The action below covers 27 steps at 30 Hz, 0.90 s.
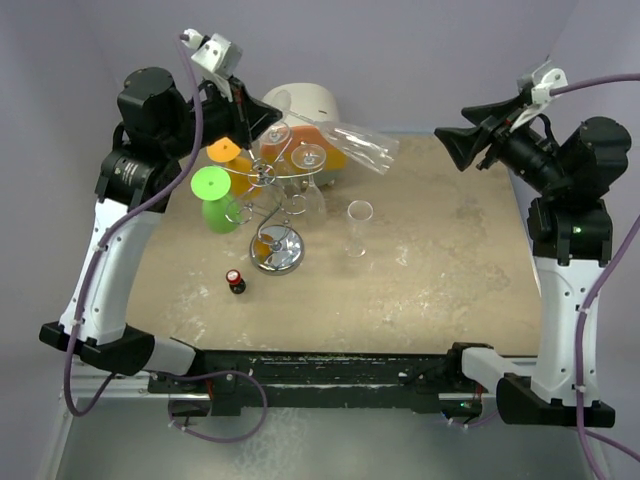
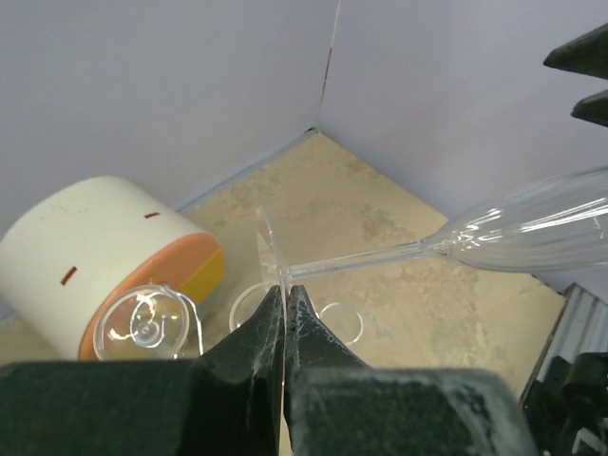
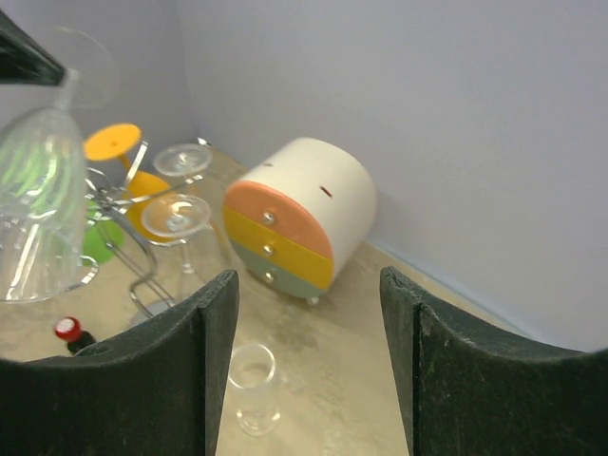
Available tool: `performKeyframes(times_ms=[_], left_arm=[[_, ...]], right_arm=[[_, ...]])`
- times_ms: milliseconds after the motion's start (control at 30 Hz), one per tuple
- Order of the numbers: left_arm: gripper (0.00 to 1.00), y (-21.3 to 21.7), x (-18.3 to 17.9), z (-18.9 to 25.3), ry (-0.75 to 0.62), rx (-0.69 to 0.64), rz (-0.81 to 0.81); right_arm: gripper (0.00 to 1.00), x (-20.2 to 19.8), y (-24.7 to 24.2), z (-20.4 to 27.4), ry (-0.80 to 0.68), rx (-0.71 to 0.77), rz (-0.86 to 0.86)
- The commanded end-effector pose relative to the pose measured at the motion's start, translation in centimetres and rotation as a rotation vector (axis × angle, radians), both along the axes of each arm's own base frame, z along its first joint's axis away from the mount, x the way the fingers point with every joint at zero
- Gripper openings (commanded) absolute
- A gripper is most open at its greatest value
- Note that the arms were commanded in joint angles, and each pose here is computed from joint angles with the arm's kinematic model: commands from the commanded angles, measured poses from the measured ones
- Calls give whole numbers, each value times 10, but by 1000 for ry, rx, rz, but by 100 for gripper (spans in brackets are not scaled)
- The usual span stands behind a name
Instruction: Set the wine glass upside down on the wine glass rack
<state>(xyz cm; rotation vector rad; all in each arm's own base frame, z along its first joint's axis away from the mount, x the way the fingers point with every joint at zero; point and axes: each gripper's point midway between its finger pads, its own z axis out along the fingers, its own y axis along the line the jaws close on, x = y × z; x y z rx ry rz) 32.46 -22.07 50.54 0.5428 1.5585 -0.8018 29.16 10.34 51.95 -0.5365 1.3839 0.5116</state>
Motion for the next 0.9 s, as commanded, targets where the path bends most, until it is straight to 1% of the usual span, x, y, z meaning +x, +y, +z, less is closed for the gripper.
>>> performKeyframes(times_ms=[0,67,200,267,333,433,533,700,867], left_arm=[[0,7,-19,18,-208,167,34],[0,2,-24,14,-270,246,37],[0,-6,-35,8,-342,325,-12],[0,-10,-38,3,-365,363,-34],[0,-16,-41,-2,-387,401,-59],[0,-25,-44,-15,-428,486,-81],[0,-31,-43,-31,-461,579,-89],[0,-34,-37,-56,-513,732,-81],[0,-41,-34,-80,-533,823,-101]], right_arm=[[65,19,-21,-30,5,-119,-121],[66,24,-26,-50,37,-172,-132],[67,28,-31,-97,114,-291,-119],[68,29,-35,-127,176,-334,-115],[68,30,-39,-153,228,-354,-122],[68,33,-43,-182,262,-364,-139],[68,34,-45,-198,271,-364,-154],[68,34,-45,-206,259,-341,-165],[69,35,-40,-223,290,-337,-130]])
